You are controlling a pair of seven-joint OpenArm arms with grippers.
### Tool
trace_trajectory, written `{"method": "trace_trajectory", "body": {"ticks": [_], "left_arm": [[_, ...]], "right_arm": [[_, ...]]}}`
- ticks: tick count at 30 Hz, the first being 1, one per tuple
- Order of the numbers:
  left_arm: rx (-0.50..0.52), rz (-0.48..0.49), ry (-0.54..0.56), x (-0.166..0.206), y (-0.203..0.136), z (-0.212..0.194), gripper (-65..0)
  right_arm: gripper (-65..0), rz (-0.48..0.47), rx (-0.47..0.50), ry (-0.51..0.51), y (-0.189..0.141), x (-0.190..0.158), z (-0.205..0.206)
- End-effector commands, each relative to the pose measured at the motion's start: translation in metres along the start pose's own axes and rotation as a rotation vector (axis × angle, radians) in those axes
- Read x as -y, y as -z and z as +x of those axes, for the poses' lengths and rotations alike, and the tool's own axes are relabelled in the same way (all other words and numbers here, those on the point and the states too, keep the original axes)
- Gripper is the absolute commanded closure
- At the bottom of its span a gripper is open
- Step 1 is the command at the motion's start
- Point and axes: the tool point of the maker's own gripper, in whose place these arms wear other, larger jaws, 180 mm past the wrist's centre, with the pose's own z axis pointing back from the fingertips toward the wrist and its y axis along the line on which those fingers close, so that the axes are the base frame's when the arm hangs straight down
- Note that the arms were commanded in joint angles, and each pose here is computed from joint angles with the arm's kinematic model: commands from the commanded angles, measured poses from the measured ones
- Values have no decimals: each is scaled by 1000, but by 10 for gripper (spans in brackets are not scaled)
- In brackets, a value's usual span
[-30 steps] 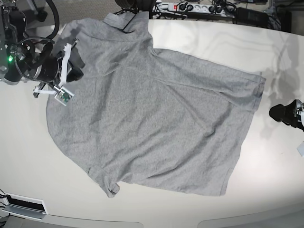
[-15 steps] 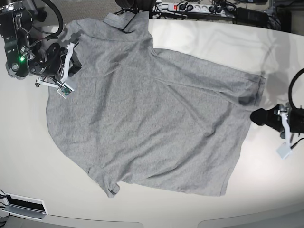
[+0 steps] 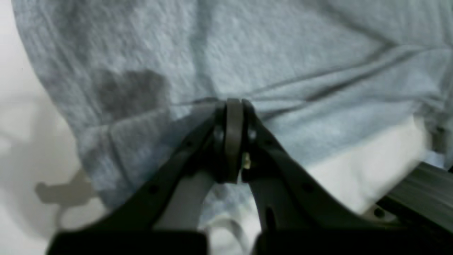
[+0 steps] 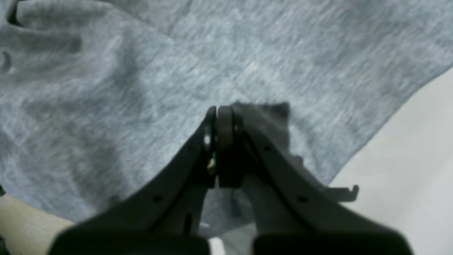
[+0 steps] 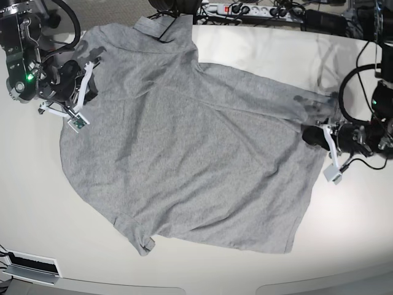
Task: Layout the t-shirt on the table in an organized manner, then fold the t-shirt properly
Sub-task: 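Move the left gripper to the shirt side edge and grasp it, then hold the shirt with both grippers and pull it taut outward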
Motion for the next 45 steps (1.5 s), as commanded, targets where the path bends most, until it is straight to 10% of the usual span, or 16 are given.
{"method": "trace_trajectory", "body": {"ticks": [1, 35, 45], "left_arm": [[53, 26, 29, -6, -6, 16, 0], [-17, 94, 35, 5, 73, -48, 0], [20, 341, 27, -51, 49, -15, 0]], "right_arm": [[0, -23, 44, -9, -6, 9, 13], [0, 66, -21, 175, 53, 20, 5], [0, -248, -54, 248, 42, 92, 20]]}}
